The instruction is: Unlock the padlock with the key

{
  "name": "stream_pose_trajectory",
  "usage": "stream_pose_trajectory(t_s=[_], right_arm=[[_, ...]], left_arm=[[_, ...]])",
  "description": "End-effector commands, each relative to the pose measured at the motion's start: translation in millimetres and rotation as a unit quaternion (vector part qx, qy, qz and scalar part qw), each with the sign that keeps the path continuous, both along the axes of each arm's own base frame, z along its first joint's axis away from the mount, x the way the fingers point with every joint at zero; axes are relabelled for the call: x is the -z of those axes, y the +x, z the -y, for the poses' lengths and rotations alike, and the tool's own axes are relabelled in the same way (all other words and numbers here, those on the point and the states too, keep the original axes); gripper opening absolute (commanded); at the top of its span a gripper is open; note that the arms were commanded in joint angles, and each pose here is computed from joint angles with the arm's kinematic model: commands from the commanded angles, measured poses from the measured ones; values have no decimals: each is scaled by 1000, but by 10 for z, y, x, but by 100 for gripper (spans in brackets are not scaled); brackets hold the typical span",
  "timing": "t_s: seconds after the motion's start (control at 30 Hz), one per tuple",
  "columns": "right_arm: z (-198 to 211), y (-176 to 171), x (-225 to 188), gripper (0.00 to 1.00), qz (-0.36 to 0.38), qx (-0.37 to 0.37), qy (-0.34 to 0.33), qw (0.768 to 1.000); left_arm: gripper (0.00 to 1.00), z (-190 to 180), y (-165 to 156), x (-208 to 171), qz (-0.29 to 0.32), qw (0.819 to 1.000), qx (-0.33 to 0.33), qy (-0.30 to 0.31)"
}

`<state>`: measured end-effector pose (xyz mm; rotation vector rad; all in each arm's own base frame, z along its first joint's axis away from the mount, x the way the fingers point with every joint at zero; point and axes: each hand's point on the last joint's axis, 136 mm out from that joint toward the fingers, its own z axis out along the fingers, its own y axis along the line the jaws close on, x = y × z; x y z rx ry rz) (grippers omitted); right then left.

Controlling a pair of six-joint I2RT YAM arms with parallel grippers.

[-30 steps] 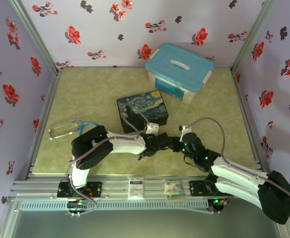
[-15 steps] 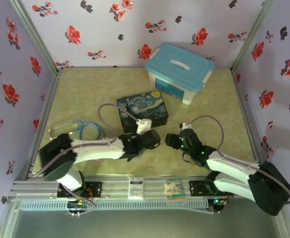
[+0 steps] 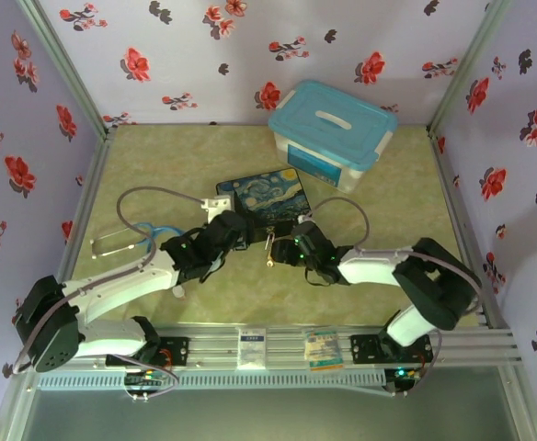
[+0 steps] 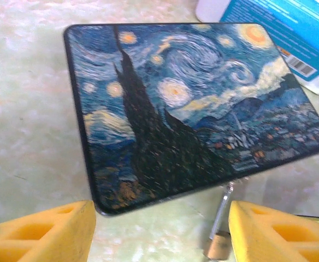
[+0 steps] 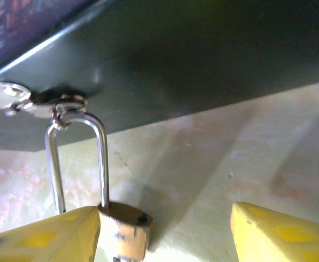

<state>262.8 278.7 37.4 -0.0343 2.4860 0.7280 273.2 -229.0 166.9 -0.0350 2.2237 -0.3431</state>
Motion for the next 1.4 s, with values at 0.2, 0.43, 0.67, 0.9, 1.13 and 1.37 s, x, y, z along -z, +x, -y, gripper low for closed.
stream_pose_trajectory(t_s=[0.2, 0.43, 0.67, 0.9, 1.13, 1.37], right_arm=[[-226, -49, 11, 67, -9, 0, -46, 999], [-198, -93, 125, 63, -26, 17, -38, 999], [-247, -153, 197, 61, -27, -3, -55, 998], [-149, -263, 285, 60, -18, -2, -98, 995], [-180, -296, 307, 56, -13, -7, -91, 996], [-91, -326, 324, 50, -1, 2, -105, 994]], left_arm=[[66, -126, 78, 63, -2, 999, 7, 37], [66, -143, 116, 86, -2, 999, 3, 36], [66, -164, 91, 131, -4, 1000, 1, 29], [67, -181, 74, 160, -4, 1000, 0, 25], [68, -154, 128, 166, -5, 999, -1, 32], [68, -158, 148, 150, -3, 1000, -4, 30]])
